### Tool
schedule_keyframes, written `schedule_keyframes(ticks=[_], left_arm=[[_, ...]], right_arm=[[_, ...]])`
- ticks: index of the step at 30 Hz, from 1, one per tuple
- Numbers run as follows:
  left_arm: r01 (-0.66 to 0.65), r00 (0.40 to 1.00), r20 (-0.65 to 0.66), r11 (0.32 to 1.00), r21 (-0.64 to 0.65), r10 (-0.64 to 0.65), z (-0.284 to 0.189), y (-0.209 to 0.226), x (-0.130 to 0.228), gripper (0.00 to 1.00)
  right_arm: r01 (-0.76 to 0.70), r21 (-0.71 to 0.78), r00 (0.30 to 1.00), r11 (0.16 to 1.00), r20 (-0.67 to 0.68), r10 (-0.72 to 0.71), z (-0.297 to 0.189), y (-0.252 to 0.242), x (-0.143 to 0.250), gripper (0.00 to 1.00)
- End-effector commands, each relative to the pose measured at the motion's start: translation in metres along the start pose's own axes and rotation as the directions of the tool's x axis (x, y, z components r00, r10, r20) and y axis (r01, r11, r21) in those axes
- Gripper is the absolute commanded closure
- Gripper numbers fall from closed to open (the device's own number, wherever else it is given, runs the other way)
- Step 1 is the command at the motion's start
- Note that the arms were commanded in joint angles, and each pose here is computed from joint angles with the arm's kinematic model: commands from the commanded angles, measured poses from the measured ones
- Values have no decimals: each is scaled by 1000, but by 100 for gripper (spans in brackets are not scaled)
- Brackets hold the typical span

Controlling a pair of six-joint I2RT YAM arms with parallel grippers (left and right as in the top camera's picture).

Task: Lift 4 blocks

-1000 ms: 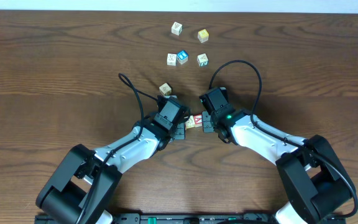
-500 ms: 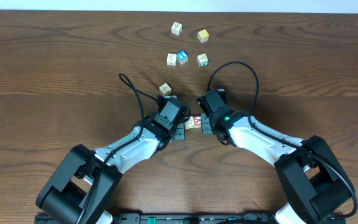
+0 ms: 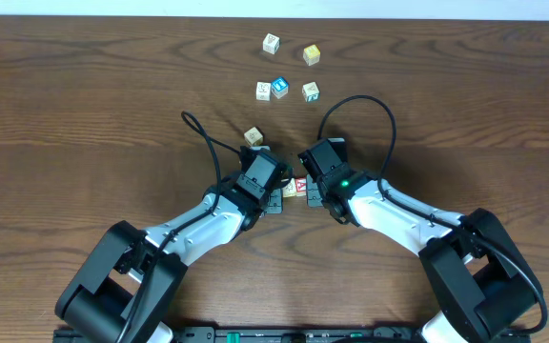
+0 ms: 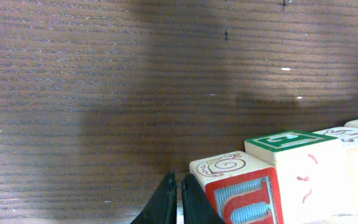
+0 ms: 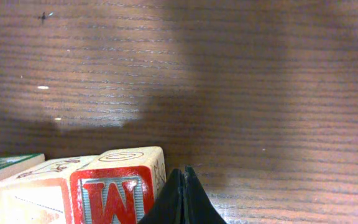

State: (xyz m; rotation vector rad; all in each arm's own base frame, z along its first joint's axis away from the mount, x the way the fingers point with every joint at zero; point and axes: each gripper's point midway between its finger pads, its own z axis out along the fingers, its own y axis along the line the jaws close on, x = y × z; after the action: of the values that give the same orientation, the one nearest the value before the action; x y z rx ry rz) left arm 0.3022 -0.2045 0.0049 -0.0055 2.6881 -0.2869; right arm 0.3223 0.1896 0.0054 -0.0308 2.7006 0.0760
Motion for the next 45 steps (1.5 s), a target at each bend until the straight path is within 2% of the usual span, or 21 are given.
schedule_keyframes(ticks=[1, 29, 35, 37, 45], left_arm=[[-56, 996, -61, 973, 226, 71, -9, -59, 10, 92], [-58, 997, -36, 980, 192, 66, -8, -53, 6, 92], [-59, 997, -35, 980, 190, 67, -8, -53, 5, 90], [-59, 997, -35, 980, 190, 67, -8, -53, 5, 83], [-59, 997, -35, 980, 190, 67, -8, -53, 6, 83]], right_arm=[[-46, -292, 997, 955, -70, 26, -25, 75, 7, 99], [-94, -291, 994, 952, -87, 72, -24, 72, 5, 99], [-94, -291, 994, 952, -87, 71, -24, 72, 5, 99], [-93, -291, 994, 952, -87, 71, -24, 72, 5, 99], [-93, -291, 994, 952, -88, 71, -24, 72, 5, 99]])
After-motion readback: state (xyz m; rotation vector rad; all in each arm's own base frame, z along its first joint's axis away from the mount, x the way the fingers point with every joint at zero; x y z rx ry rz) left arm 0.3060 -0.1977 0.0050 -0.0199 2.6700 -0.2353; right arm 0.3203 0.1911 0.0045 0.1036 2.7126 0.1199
